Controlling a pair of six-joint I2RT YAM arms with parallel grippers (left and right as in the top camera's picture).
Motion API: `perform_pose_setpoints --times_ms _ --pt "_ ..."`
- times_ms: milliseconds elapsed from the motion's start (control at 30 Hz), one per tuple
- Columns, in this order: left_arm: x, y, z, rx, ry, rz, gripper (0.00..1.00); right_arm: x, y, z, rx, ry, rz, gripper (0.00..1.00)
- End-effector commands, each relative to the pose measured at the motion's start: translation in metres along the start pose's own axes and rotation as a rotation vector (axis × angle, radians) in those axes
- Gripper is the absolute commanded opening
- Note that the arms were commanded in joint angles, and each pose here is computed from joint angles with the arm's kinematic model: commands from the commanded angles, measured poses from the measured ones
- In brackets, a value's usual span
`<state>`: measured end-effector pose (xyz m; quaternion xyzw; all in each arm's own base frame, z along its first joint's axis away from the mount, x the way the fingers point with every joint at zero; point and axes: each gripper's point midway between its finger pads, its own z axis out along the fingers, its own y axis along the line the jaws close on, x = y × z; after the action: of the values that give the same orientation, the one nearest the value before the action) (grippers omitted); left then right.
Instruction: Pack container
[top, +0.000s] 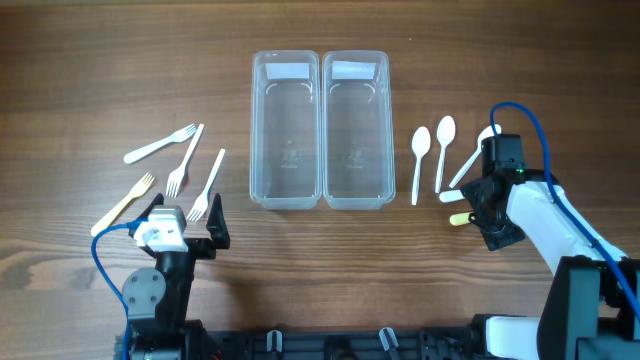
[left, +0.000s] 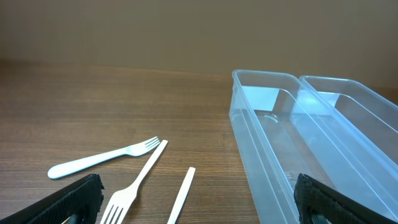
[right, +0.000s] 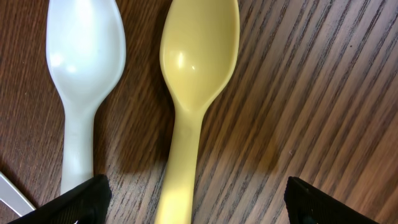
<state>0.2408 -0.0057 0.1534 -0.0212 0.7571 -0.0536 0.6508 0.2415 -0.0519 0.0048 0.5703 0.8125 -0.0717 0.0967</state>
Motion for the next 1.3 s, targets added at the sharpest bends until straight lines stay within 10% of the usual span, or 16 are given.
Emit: perform_pose_setpoints --times_ms 0,1267 --pt "0.000 0.000 0.000 0.001 -0.006 0.020 1.00 0.003 -0.004 0.004 0.013 0.016 -0.007 0.89" --pt "0.000 0.000 0.000 0.001 -0.006 0.020 1.00 0.012 0.001 0.011 0.011 0.066 0.178 0.63"
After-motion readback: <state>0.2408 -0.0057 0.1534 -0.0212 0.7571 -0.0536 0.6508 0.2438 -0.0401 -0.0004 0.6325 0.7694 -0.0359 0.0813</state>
